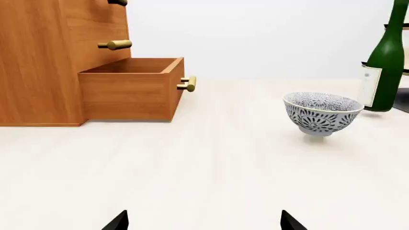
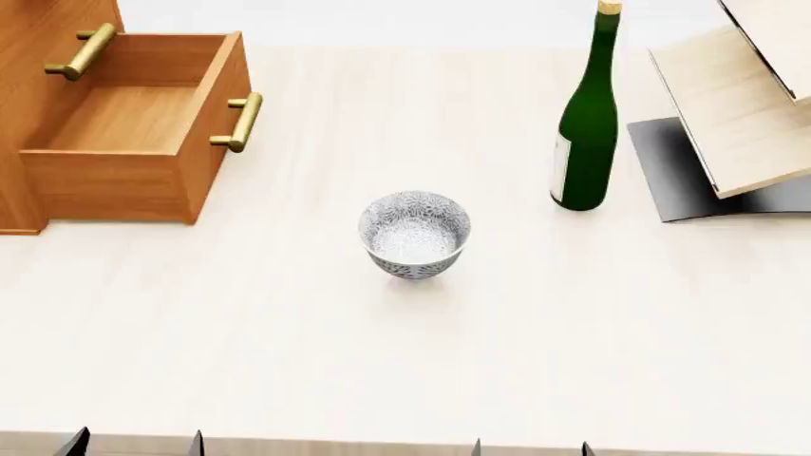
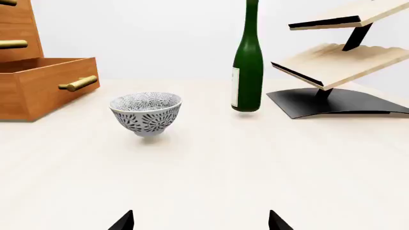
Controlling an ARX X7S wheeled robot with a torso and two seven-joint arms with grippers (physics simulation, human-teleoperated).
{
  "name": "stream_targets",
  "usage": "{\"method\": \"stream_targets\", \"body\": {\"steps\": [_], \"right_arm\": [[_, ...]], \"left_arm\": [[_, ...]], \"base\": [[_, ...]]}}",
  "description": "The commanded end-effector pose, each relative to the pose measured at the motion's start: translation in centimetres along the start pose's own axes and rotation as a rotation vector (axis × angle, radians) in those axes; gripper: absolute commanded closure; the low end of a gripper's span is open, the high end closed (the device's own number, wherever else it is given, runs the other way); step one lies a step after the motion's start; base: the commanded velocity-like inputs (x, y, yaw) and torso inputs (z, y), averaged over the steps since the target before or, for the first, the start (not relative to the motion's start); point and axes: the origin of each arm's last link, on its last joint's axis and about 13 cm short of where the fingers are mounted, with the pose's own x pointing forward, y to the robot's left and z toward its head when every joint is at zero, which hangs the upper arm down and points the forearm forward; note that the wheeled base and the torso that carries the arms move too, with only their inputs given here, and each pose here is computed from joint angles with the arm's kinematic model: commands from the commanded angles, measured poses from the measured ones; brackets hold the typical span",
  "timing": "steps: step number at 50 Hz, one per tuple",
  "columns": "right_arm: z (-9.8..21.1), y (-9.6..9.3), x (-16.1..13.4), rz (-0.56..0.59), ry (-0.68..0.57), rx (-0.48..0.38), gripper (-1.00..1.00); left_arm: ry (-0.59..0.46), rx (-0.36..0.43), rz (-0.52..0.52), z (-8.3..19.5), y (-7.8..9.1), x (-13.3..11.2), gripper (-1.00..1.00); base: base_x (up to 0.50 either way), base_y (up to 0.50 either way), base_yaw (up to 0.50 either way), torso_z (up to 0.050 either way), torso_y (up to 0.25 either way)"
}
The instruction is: Close the bottom drawer of the cabinet.
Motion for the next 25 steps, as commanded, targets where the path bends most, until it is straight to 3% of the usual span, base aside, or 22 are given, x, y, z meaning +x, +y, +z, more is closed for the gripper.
{"method": "stream_targets", "body": {"steps": [1,6,9,11,15,25], "right_arm": [[-0.1,0.2,0.1,0.034,0.006,0.016,-1.0],[-0.3,0.0,-0.2,0.01,0.012,-0.051,-1.0],[-0.2,-0.3,-0.2,0.007,0.006,-0.164,-1.0],[-0.2,-0.7,-0.2,0.036,0.013,-0.16,-1.0],[-0.5,-0.8,0.0,0.031,0.021,-0.135,-1.0],[-1.0,-0.6,0.1,-0.031,0.093,-0.132,-1.0]], "left_arm": [[0.012,0.042,0.002,-0.4,-0.1,0.2,-1.0],[0.018,0.142,0.011,-0.6,0.1,0.3,-1.0],[-0.019,0.211,0.048,-0.7,0.3,0.4,-1.0],[-0.015,0.252,0.086,-0.9,0.7,0.6,-1.0],[0.008,0.243,0.098,-1.2,0.9,0.9,-1.0],[-0.028,0.274,0.05,-1.4,1.1,0.3,-1.0]], "base": [[0.0,0.0,0.0,0.0,0.0],[0.0,0.0,0.0,0.0,0.0],[0.0,0.0,0.0,0.0,0.0],[0.0,0.0,0.0,0.0,0.0],[0.0,0.0,0.0,0.0,0.0],[0.0,0.0,0.0,0.0,0.0]]}}
